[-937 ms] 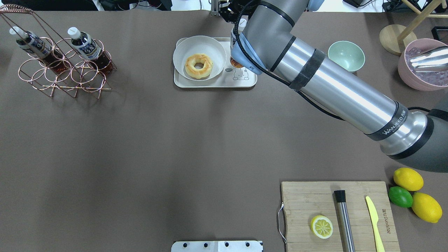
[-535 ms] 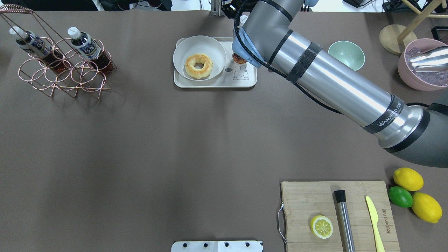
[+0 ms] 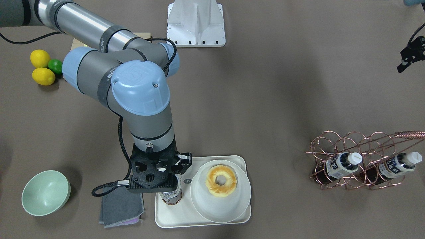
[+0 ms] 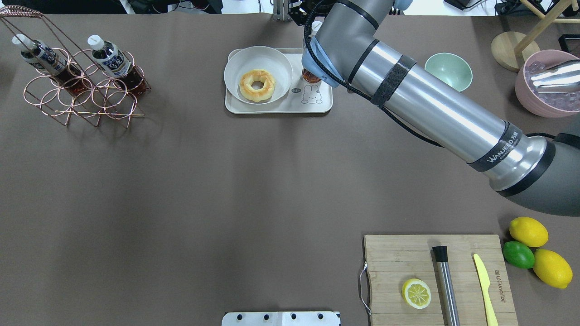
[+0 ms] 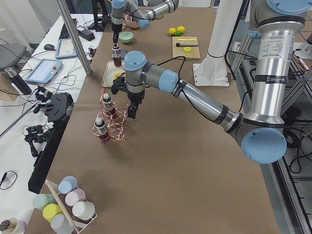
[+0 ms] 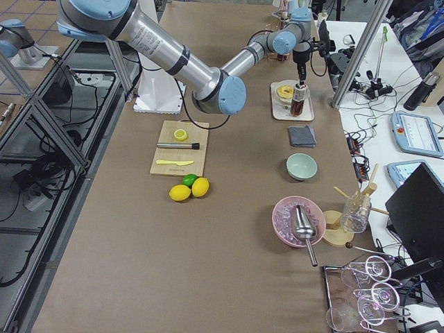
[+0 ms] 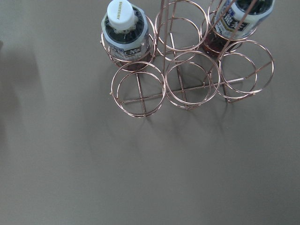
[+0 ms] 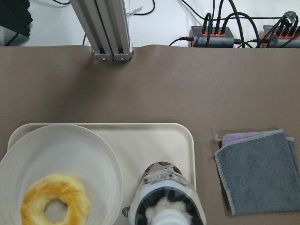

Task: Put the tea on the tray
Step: 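Lower the bottle onto the tray beside the bowl and open the right gripper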

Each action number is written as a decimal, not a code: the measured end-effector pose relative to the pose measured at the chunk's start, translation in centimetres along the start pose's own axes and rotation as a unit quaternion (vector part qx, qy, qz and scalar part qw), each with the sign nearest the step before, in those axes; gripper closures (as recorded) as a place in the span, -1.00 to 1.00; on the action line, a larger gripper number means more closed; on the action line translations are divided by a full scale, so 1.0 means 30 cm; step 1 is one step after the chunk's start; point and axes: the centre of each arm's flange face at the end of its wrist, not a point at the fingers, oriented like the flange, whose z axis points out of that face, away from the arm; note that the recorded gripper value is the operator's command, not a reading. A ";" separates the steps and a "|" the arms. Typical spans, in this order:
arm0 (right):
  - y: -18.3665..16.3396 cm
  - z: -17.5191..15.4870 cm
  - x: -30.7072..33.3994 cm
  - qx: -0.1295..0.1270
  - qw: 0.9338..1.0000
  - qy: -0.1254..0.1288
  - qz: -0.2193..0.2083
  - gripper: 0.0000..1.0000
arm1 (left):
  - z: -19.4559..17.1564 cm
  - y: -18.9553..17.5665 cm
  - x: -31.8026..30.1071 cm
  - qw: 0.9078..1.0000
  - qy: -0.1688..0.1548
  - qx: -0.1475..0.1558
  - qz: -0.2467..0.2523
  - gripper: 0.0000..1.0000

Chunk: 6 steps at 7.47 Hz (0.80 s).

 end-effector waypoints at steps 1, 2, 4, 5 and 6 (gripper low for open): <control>-0.001 0.005 0.005 0.000 1.000 0.000 0.001 -0.30 | 0.000 0.000 0.003 1.000 0.005 -0.001 0.000 -0.93; 0.000 0.008 0.007 -0.001 1.000 0.000 0.001 -0.54 | 0.000 0.000 0.004 1.000 0.007 -0.001 0.000 -0.93; 0.002 0.013 0.011 -0.003 1.000 -0.001 0.006 -1.00 | -0.005 -0.001 0.005 1.000 0.008 0.001 -0.001 -0.93; 0.001 0.000 0.010 -0.004 1.000 -0.005 0.014 -1.00 | -0.013 -0.002 0.001 1.000 0.007 0.003 -0.002 -0.93; -0.013 -0.037 0.024 -0.009 1.000 -0.017 0.022 -1.00 | -0.019 -0.003 -0.002 1.000 0.007 0.005 -0.004 -0.93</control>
